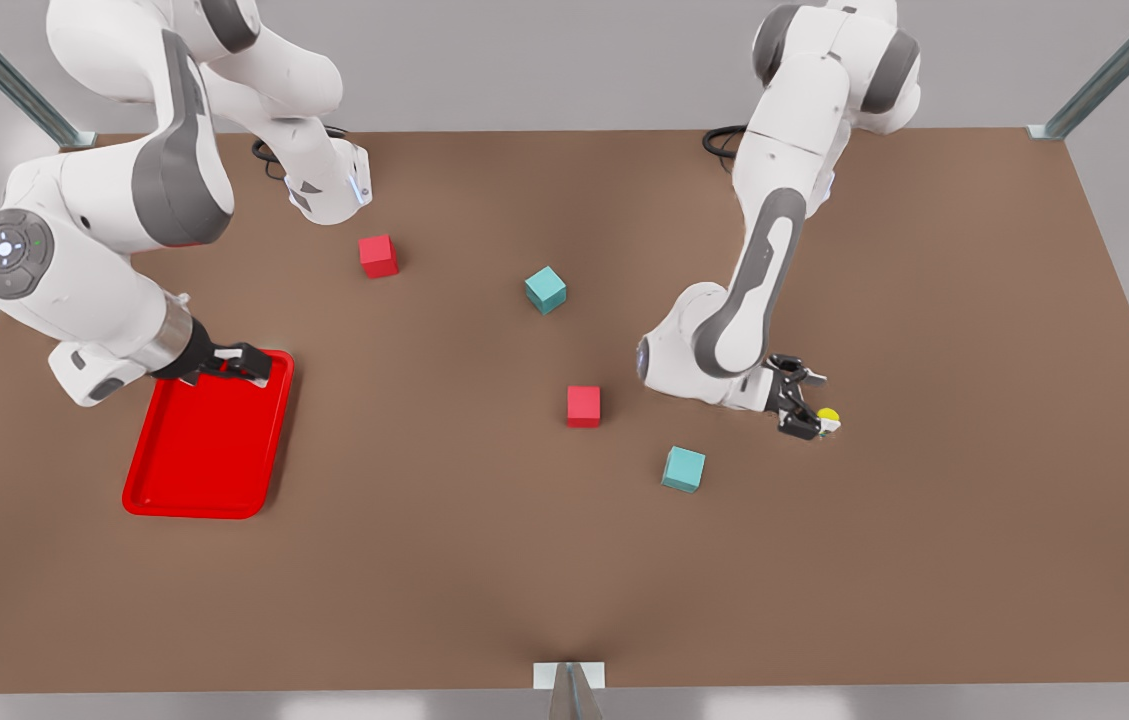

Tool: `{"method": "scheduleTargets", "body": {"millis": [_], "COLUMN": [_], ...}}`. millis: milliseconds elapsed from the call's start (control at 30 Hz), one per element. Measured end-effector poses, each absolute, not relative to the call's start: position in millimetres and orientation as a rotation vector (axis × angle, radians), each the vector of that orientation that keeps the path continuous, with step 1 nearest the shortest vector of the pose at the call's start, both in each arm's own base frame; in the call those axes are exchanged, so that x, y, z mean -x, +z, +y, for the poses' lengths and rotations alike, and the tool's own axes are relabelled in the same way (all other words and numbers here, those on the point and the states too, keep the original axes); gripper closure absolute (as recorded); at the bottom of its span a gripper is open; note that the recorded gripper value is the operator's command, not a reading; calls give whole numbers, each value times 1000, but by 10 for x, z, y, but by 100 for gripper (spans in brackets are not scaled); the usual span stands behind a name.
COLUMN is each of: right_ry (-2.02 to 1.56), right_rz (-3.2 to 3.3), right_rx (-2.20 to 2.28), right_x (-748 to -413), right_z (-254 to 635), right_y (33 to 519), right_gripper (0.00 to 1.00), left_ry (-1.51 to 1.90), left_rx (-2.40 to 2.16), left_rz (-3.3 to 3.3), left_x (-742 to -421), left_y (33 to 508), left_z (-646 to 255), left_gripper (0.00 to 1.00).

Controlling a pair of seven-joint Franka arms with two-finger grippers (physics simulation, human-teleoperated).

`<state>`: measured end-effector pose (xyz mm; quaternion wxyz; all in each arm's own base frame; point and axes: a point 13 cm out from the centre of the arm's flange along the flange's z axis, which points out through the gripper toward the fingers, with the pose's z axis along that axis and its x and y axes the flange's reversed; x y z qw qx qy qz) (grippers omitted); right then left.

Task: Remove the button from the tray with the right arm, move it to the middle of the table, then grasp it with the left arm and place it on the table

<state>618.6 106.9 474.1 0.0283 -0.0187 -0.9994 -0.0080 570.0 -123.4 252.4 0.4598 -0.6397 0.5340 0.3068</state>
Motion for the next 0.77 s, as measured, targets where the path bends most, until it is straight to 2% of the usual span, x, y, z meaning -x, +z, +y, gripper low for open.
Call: {"method": "scheduleTargets", "body": {"millis": [100, 167, 233, 300, 400, 533, 767], "right_ry": [-4, 3, 7, 9, 9, 9, 9], "right_rz": [-3093, -3096, -3098, -3098, -3099, -3100, -3100], "right_rx": [35, 22, 5, -8, -25, -40, -52], "right_x": [-6204, -6211, -6214, -6215, -6216, -6217, -6222], "right_z": [1046, 1036, 1052, 1064, 1077, 1079, 1062], "right_y": [4744, 4746, 4742, 4740, 4740, 4740, 4739], "right_gripper": [0, 0, 0, 0, 0, 0, 0], "left_ry": [647, 434, 223, 147, 158, 158, 141], "left_rx": [2086, 2256, 2164, 1992, 1742, 1357, 589], "left_rz": [1748, 1990, 2234, 2440, 2697, 2962, 3234], "left_x": [-5615, -5846, -5539, -5189, -4864, -4771, -4587], "left_y": [3149, 4012, 5014, 5447, 5416, 5330, 5291], "left_z": [-1893, -1789, -1498, -1260, -988, -984, -1575], "left_gripper": [0, 0, 0, 0, 0, 0, 0]}}
